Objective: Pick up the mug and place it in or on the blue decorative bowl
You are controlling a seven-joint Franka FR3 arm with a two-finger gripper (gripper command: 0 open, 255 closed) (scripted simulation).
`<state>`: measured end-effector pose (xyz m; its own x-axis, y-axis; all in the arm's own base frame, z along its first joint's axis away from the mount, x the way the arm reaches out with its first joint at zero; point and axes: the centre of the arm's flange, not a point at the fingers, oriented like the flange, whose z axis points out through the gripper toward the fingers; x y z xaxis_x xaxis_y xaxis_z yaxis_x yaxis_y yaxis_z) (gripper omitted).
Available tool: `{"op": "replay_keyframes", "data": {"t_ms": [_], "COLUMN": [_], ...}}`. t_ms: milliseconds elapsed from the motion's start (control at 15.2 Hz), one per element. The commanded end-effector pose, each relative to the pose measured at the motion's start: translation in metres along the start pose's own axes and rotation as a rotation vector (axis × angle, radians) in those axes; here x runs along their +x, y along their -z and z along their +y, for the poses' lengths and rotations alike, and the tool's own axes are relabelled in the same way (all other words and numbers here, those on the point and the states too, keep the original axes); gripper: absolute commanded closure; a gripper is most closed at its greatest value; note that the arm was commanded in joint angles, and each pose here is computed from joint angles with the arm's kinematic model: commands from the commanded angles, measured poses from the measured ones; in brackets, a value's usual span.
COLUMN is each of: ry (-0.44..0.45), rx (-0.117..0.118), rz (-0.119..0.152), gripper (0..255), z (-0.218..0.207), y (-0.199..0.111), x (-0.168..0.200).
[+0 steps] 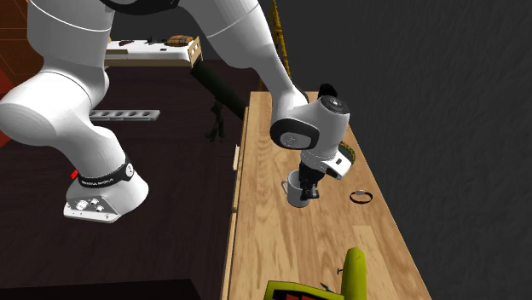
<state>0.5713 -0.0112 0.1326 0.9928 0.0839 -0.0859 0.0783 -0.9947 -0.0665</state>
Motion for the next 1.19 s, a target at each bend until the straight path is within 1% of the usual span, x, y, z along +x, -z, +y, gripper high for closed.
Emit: {"op": "replay_keyframes", "data": {"t_ms": [0,1122], "ry": [0.000,0.000], "rx": [0.000,0.000], "rz": [0.000,0.000], "gripper": [255,255], "z": [0.000,-0.006], "y": [0.000,0.089], "x": [0.000,-0.008]}}
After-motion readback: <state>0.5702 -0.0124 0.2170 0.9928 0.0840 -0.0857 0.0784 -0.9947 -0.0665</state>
